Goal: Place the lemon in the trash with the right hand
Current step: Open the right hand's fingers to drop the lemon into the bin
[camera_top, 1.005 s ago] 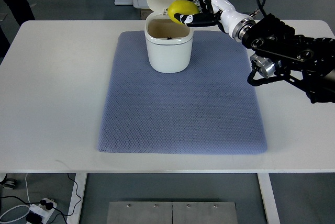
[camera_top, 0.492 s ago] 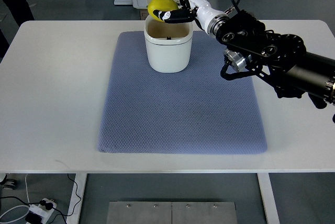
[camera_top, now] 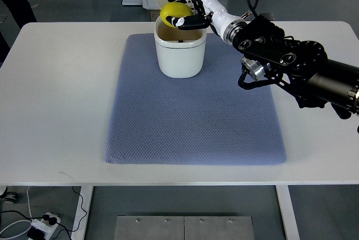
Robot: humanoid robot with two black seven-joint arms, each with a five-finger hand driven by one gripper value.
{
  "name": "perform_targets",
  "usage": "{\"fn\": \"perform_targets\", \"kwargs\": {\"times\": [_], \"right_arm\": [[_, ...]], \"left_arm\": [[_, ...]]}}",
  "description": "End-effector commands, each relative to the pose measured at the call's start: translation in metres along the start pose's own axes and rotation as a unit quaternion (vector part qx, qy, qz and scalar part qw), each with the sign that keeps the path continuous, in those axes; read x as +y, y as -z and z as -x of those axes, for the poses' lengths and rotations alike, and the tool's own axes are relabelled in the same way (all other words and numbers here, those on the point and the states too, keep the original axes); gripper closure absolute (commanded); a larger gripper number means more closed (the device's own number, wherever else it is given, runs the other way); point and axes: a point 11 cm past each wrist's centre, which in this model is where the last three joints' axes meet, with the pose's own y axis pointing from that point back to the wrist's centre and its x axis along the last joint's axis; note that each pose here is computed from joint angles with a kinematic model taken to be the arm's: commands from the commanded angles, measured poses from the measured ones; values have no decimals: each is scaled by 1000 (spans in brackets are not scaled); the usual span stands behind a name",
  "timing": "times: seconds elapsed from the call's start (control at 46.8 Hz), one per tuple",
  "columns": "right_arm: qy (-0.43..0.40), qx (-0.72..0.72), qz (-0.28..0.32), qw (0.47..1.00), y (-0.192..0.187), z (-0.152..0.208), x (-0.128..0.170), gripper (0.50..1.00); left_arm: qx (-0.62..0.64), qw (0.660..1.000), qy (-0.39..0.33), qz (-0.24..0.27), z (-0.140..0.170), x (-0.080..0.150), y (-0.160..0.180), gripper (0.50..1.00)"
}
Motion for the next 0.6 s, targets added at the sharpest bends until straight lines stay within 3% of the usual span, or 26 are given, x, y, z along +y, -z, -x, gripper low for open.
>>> {"fn": "perform_targets", "kwargs": {"times": [0.0, 0.086, 0.428, 0.578], "right_arm": [[2, 0, -2, 1000, 1, 2, 0, 674], [3, 0, -4, 1000, 2, 2, 0, 641], [4, -1, -10, 1000, 5, 3, 0, 599], [13, -3, -11, 1000, 6, 6, 2, 557]], "left_arm": [[0, 1000, 0, 0, 0, 0, 0, 500], [0, 1000, 0, 0, 0, 0, 0, 500], [0, 1000, 0, 0, 0, 0, 0, 500], [0, 1000, 0, 0, 0, 0, 0, 500]]}}
